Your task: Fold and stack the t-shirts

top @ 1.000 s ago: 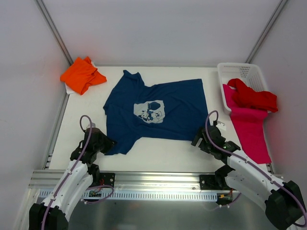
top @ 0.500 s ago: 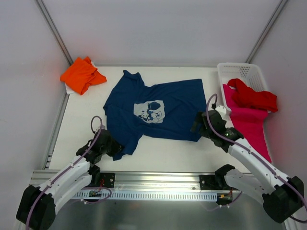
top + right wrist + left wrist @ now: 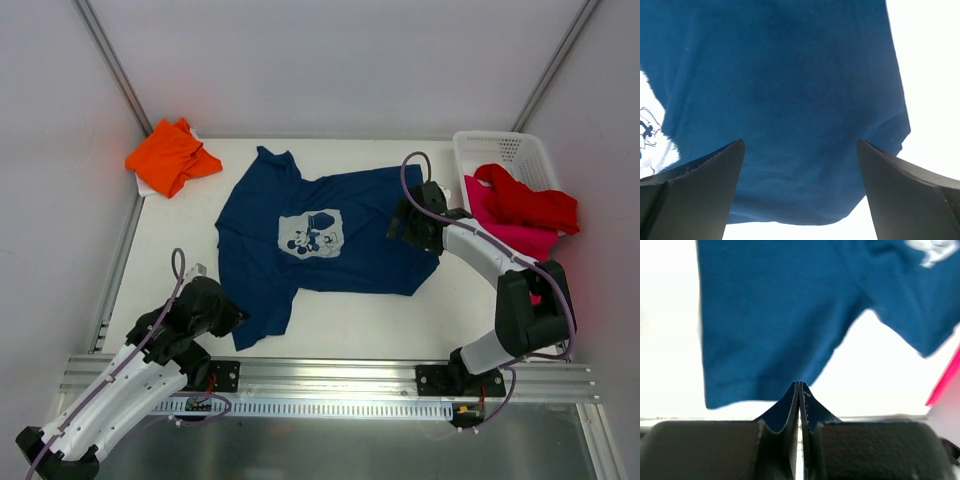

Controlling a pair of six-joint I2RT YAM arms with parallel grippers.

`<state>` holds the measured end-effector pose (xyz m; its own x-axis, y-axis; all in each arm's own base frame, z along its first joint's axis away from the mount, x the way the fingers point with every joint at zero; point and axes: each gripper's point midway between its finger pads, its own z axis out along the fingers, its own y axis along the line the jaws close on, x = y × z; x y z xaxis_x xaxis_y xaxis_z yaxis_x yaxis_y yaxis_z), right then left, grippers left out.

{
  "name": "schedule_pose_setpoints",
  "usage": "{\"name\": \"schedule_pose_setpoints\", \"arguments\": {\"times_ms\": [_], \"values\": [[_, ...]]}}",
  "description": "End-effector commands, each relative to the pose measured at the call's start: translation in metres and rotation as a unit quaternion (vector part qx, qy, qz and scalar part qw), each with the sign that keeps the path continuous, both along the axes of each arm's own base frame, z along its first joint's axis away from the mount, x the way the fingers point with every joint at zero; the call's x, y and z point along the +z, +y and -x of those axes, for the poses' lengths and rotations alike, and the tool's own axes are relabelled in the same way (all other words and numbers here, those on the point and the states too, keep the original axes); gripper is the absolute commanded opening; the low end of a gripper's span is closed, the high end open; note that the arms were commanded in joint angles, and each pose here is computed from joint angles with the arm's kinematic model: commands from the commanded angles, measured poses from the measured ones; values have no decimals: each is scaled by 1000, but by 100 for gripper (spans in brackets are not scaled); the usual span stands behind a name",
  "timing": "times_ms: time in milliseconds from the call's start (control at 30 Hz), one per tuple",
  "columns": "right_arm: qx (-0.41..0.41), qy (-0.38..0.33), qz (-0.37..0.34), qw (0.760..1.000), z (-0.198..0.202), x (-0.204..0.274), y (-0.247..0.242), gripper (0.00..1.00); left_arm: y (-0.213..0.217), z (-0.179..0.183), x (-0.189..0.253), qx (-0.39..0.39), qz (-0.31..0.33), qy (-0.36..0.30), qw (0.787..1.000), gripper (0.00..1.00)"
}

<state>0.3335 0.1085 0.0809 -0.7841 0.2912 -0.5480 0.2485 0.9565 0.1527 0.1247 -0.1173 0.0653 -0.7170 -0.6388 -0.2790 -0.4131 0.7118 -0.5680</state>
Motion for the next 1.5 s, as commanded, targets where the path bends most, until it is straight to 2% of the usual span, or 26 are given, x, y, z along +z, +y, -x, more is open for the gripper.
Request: {"name": "schedule_pose_setpoints", "arguments": {"times_ms": [0, 167, 233, 267, 367, 433, 467, 533, 567, 633, 700, 733, 767, 800, 867, 933, 1033, 1067, 1233, 1333, 1467], "values": [[-3, -22, -41, 999, -17, 11, 10, 99, 17, 18, 14, 13, -24, 26, 999, 0], [-11, -8, -51, 999, -26, -5, 11, 100, 21, 10, 53, 18, -16, -26, 999, 0], [-6, -12, -69, 998, -32, -3, 20, 99, 30, -7, 62, 33, -50, -63, 996, 0], [-3, -12, -75, 997, -37, -4, 24, 99, 27, -21, 72, 34, -51, -94, 994, 0], [23, -46, -92, 994, -62, 14, 38, 100, 26, -52, 70, 31, -104, -131, 986, 2], [50, -45, -103, 992, -76, 14, 49, 100, 19, -87, 70, 32, -138, -172, 975, 0], [73, -64, -116, 988, -92, 33, 59, 99, 17, -100, 73, 34, -151, -188, 970, 0], [93, -50, -140, 985, -106, 30, 67, 89, 2, -138, 85, 15, -188, -231, 955, 0], [98, -66, -151, 981, -119, 45, 71, 75, -5, -152, 71, -4, -215, -213, 953, 0], [97, -65, -162, 980, -133, 45, 69, 51, -24, -189, 102, -26, -230, -258, 938, 0], [93, -79, -165, 979, -152, 59, 66, 32, -46, -221, 101, -63, -240, -255, 935, 0], [93, -60, -165, 980, -158, 44, 67, 31, -47, -236, 100, -64, -238, -252, 936, 0], [91, -45, -166, 981, -160, 38, 67, 29, -61, -247, 101, -87, -209, -258, 939, 0], [94, -58, -170, 979, -173, 49, 68, 25, -69, -265, 93, -96, -200, -249, 943, 0], [93, -31, -172, 980, -179, 26, 71, 23, -72, -290, 88, -103, -168, -248, 949, 0], [91, -28, -170, 981, -190, 16, 69, 19, -70, -316, 72, -97, -165, -230, 954, 0], [81, -33, -165, 983, -203, 9, 61, 2, -73, -341, 51, -105, -160, -212, 958, 0], [72, -23, -167, 983, -208, -5, 56, 0, -73, -352, 41, -107, -158, -204, 960, 0], [47, -13, -212, 976, -228, -19, 48, 0, -75, -381, 14, -110, -133, -184, 968, 0], [27, -16, -216, 976, -235, -24, 34, 0, -86, -395, 3, -130, -94, -176, 971, 0], [-3, -14, -207, 978, -238, -32, 8, 0, -85, -411, -8, -130, -76, -170, 974, 0]]}}
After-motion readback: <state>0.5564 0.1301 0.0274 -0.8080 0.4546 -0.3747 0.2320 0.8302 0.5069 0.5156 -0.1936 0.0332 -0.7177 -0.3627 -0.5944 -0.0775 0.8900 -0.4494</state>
